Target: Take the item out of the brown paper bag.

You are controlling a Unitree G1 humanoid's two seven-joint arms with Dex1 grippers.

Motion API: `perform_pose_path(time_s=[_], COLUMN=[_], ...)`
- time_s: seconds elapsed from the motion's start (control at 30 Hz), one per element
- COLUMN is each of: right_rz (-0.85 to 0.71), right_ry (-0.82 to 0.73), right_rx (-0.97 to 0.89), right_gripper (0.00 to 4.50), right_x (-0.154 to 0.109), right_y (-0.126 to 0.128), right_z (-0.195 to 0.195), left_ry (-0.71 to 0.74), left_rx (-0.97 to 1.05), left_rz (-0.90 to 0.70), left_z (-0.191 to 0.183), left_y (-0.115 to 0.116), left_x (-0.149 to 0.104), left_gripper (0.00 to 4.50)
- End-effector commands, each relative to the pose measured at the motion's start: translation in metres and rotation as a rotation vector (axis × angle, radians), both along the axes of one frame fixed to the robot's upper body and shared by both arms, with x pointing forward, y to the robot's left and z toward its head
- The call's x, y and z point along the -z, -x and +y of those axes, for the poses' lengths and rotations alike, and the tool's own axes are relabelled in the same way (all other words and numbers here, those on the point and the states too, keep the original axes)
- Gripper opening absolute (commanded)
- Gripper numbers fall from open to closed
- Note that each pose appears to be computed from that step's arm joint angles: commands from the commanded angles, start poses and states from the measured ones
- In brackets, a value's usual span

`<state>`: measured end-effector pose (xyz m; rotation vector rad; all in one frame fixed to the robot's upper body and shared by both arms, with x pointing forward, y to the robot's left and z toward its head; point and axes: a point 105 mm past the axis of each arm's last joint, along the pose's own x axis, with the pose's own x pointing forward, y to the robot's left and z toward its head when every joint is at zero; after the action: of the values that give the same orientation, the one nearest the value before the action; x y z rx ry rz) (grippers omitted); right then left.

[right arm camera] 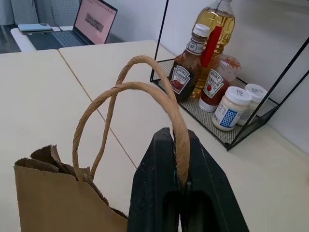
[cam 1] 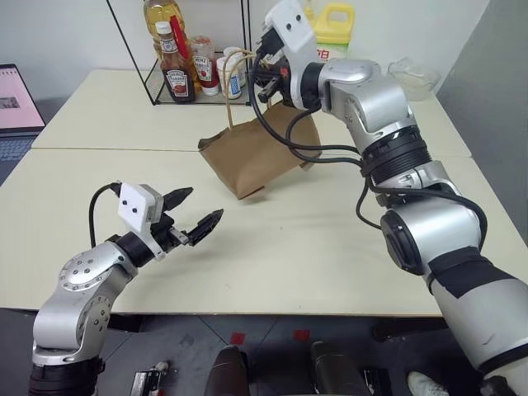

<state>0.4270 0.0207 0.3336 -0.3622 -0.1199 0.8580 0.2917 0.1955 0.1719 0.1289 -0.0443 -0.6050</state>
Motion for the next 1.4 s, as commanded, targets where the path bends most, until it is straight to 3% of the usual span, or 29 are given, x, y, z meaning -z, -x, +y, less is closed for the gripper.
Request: perform_pose_path(time_s=[0.03, 1.2, 1.3, 1.4], right_rz=[-0.062, -0.022, -0.019, -0.021], right_ry=[-0.064, 0.05, 0.06, 0.072], right_rx=[0.023, 0.09, 0.099, 0.107], right_gripper=[0.04, 0.04, 0.64, 1.69], right_x=[-0.027, 0.014, 0.017, 0.019], right_y=[0.004, -0.009, -0.011, -0.012], right_z=[0.0, -0.016, -0.021, -0.025], left_ry=[-0.019, -0.016, -0.014, -0.009], left_rx=[0.031, 0.08, 0.084, 0.089], left_rz=[-0.068, -0.093, -0.094, -0.094], left_z=[-0.011, -0.023, -0.024, -0.025], left_y=[0.001, -0.005, -0.005, -0.004], left_x=[-0.017, -0.024, -0.025, -0.025], left_gripper=[4.5, 4.5, 4.5, 4.5])
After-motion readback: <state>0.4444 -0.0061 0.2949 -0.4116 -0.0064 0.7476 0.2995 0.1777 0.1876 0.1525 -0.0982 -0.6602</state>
